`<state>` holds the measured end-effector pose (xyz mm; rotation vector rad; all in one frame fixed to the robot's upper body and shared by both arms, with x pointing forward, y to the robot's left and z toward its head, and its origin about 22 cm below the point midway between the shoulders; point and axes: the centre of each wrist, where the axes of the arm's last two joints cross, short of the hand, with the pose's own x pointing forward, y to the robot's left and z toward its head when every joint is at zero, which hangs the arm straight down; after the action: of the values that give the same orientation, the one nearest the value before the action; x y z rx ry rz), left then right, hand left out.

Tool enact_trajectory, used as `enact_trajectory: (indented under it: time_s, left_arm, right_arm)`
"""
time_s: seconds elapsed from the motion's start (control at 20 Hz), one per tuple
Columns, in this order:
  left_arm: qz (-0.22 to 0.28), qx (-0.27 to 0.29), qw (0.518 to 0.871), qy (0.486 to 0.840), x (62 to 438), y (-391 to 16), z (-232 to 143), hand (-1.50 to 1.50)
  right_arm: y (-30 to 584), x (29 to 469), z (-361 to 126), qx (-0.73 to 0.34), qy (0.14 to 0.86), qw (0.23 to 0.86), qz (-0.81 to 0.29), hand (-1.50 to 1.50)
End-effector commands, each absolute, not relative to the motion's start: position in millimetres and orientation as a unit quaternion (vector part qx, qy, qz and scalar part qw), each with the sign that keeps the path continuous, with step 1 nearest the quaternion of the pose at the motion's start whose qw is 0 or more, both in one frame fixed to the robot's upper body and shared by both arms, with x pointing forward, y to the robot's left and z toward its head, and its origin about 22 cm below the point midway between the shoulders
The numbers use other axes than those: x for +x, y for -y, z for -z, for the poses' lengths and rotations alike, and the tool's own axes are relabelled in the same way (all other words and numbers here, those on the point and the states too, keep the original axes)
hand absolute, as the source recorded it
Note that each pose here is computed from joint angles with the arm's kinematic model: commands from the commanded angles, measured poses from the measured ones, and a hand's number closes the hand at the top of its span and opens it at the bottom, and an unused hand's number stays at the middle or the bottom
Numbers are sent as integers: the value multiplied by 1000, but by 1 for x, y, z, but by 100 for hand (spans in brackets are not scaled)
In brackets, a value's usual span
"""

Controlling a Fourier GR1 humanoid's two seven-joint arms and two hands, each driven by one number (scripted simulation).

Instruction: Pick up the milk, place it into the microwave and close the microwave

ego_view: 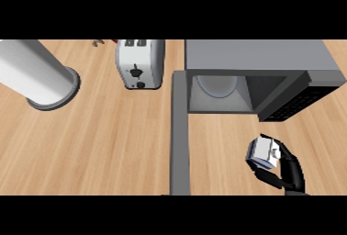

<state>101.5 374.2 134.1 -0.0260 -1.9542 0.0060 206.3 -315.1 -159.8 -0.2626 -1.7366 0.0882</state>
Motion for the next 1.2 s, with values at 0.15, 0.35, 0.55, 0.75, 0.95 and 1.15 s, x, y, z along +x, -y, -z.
enact_trajectory:
  time_s: [0.15, 0.35, 0.55, 0.75, 0.95, 1.15]
  left_arm:
    - [0, -11, 548, 837, 89, -374, -135, -150]
    - [-5, -10, 556, 831, 99, -387, -128, -150]
    - [5, -13, 560, 828, 100, -379, -139, -150]
    - [-4, 6, 555, 832, 86, -390, -122, -150]
    - [-8, -10, 559, 829, 104, -383, -133, -150]
    - [-5, 4, 560, 829, 99, -392, -133, -150]
  right_arm:
    - [299, 217, 163, -130, 800, 579, -93, 150]
    - [283, 247, 153, -117, 815, 564, -60, 150]
    - [300, 257, 146, -137, 810, 568, -50, 150]
    - [313, 256, 141, -83, 820, 564, -61, 150]
    - [283, 277, 124, -23, 826, 560, -60, 150]
    - [250, 278, 110, 28, 831, 552, -58, 150]
